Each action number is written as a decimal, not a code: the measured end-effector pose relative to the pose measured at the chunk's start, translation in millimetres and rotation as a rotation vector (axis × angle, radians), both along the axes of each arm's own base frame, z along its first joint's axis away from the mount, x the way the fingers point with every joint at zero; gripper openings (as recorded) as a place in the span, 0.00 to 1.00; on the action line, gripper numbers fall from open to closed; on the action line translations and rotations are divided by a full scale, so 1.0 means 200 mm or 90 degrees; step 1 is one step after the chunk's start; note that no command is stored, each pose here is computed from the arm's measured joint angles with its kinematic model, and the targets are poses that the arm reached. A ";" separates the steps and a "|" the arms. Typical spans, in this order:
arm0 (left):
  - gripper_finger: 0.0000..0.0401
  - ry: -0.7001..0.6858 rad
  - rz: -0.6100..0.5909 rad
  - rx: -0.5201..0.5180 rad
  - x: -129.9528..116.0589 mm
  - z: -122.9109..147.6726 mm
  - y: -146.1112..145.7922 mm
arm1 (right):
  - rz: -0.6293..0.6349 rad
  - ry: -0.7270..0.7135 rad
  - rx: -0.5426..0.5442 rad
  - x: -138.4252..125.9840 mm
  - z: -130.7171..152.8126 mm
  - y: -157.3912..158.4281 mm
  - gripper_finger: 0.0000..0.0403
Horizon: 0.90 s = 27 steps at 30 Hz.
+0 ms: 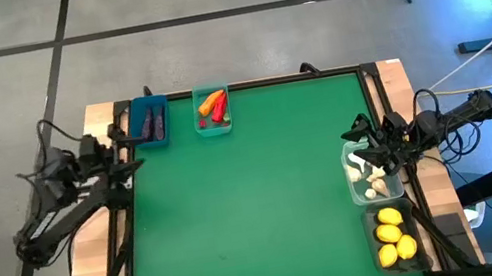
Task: Sort produce into baskets
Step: Return to Home Position
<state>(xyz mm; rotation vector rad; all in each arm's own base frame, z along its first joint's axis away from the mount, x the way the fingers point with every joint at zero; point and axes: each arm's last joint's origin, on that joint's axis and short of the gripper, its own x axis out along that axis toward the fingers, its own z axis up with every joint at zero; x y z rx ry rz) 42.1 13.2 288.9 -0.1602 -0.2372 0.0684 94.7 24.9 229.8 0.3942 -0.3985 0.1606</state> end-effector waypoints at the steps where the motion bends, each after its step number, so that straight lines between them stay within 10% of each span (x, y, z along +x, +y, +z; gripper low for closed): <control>1: 0.69 -0.007 -0.004 0.004 0.01 -0.02 0.01 | 0.000 0.000 0.000 0.00 0.00 0.00 0.70; 27: 0.69 -0.051 -0.100 -0.076 0.24 -0.47 0.01 | -0.014 0.007 -0.066 0.02 -0.11 0.01 0.70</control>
